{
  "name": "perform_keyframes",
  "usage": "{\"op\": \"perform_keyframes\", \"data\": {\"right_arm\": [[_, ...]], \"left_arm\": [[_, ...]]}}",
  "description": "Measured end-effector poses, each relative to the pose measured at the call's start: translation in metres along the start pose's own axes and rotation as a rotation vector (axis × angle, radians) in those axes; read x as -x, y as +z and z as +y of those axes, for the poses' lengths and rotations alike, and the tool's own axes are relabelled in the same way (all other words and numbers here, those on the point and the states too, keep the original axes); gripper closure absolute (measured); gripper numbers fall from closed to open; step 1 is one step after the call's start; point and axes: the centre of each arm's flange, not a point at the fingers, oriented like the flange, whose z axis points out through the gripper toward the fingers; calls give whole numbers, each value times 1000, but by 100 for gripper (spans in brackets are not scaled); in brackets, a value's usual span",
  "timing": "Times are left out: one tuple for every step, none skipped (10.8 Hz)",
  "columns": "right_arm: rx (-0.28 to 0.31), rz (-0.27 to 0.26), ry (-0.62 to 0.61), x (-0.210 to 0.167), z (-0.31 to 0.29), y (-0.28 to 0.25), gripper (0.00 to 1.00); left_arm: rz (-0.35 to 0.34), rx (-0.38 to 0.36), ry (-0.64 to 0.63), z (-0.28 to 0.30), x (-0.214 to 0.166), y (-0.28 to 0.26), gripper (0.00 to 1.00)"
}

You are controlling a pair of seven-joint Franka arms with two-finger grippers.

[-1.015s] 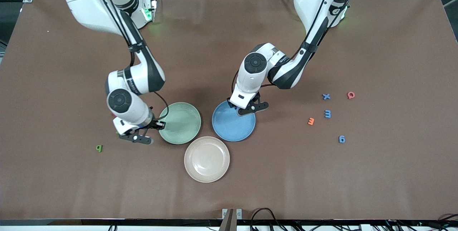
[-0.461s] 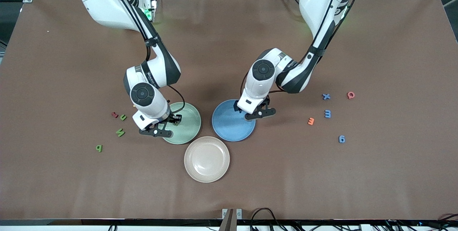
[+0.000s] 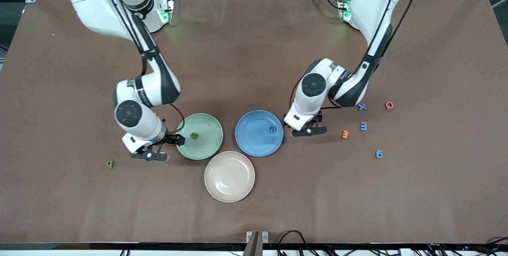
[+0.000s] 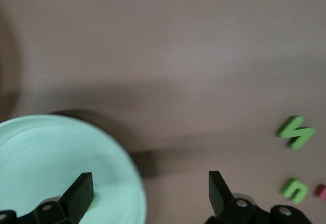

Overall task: Sort letters by color into matching plates
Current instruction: 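Move the left gripper to blue X while the right gripper reaches green N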

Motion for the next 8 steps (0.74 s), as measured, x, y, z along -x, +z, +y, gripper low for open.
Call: {"op": "perform_keyframes", "data": {"right_arm": [[2,-1,22,-8,22,1,0],[6,-4,45,-15,43,2,0],[8,-10,70,-21,63,5,0],[10,-15,95,-25,80,7,0],[11,-19,123,-28,96,9,0],[12,-23,175,-30,108,10,0],[14,-24,256,-32,120,12,0],[16,-26,337,-34,130,13,0]], "left_arm": [[-5,-7,14,-19,-4,-3,0],[-11,-15,32,-35,-4,-6,0],[-19,-24,52,-51,-3,-8,0],[-29,-33,70,-66,0,-8,0],[-41,-41,87,-81,3,-7,0],[-53,-48,116,-96,6,-5,0],[-58,-48,143,-112,10,-1,0],[-55,-41,167,-130,13,3,0]]}}
